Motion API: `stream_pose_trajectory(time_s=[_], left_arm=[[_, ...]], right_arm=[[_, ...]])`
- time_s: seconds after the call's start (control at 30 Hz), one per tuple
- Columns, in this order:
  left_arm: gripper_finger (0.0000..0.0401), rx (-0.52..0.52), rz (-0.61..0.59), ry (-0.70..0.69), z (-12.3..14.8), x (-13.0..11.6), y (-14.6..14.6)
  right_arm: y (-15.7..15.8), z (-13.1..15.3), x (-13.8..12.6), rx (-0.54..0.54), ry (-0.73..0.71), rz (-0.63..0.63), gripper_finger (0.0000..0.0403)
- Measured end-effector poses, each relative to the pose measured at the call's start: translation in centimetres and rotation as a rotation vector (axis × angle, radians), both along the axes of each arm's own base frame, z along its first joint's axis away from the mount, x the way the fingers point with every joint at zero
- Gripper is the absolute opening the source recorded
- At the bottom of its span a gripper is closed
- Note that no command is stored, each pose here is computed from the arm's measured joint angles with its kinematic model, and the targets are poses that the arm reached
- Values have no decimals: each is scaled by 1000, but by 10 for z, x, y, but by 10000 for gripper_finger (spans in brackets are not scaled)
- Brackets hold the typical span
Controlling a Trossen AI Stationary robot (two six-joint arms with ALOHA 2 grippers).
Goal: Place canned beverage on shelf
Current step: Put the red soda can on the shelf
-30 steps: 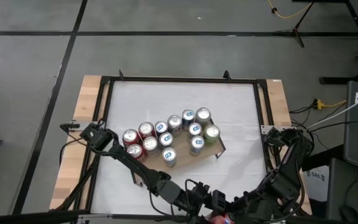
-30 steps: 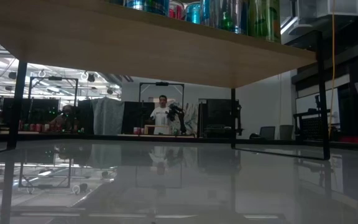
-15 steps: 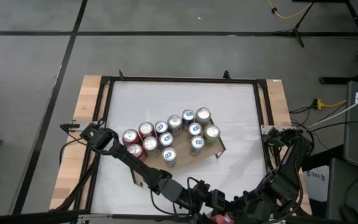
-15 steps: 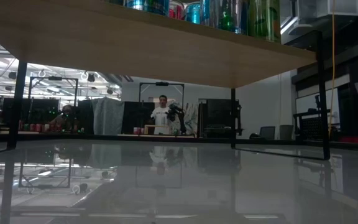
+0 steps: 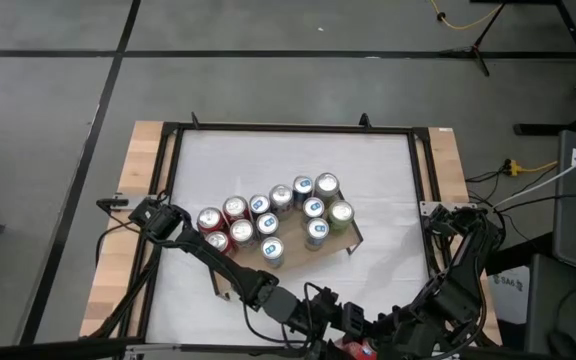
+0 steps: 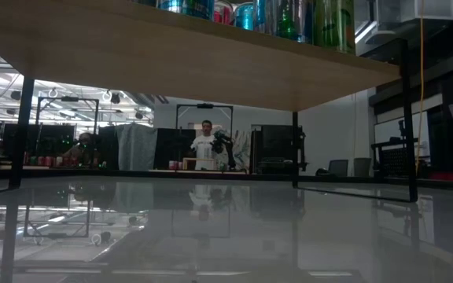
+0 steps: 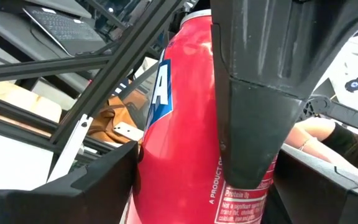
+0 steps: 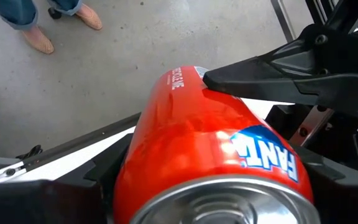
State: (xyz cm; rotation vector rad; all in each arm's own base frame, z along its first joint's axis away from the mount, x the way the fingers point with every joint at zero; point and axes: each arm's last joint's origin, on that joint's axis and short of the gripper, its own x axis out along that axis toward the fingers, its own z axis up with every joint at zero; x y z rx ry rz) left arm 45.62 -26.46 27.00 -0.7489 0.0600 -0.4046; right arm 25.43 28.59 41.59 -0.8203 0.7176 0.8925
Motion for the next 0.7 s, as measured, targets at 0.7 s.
stream_pose_trajectory(time_s=[0.7], left_arm=[[387, -38, -123, 79, -7, 8, 12]], right_arm=[[-2, -1, -2, -8, 27, -21, 291]])
